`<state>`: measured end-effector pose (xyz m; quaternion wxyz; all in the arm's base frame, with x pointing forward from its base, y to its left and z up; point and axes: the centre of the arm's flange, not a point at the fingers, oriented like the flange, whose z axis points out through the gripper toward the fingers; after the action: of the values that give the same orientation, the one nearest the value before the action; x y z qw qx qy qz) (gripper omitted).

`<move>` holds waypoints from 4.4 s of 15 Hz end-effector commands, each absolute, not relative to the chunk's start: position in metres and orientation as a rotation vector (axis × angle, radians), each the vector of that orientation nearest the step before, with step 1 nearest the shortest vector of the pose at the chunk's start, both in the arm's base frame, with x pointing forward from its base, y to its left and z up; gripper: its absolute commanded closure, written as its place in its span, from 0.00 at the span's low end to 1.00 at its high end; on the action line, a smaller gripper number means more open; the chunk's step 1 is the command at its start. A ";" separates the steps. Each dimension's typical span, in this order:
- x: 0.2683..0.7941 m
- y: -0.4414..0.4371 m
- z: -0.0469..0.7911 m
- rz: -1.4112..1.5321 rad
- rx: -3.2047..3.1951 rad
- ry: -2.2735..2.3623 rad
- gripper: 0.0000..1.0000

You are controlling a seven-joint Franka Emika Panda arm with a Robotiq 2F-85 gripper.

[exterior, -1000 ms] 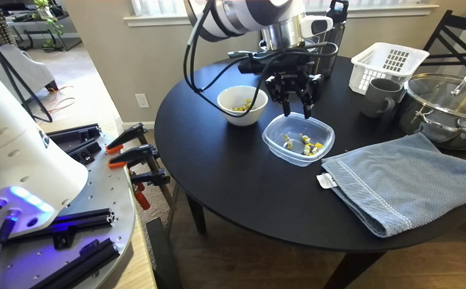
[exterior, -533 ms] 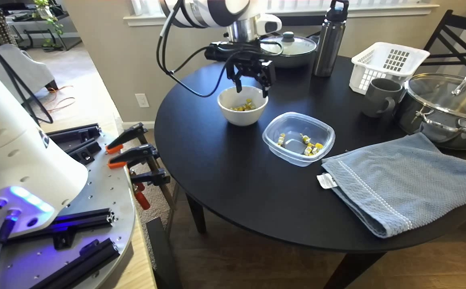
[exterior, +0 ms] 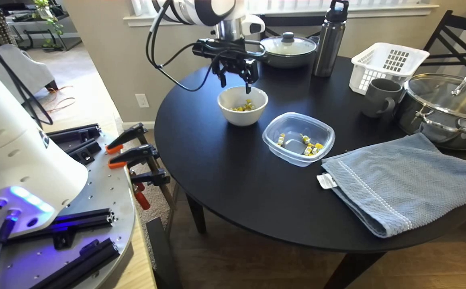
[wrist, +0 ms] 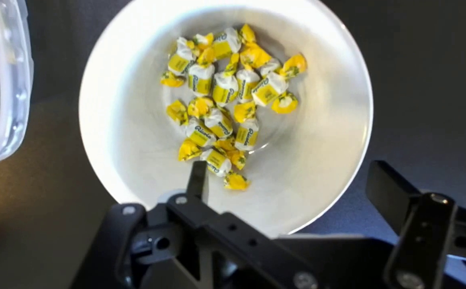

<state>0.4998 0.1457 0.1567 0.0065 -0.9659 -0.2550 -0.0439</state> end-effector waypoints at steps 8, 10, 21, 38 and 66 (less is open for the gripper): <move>0.505 0.116 0.121 -0.042 -3.010 -0.768 0.00; 0.506 0.116 0.113 -0.026 -3.008 -0.764 0.00; 0.512 0.099 0.092 0.004 -3.065 -0.765 0.60; 0.531 0.101 0.195 -0.139 -3.065 -0.818 0.79; 0.538 -0.010 0.200 -0.210 -3.166 -0.629 0.00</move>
<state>0.5469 -0.0350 0.1872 -0.0758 -0.9824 -0.1620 -0.0532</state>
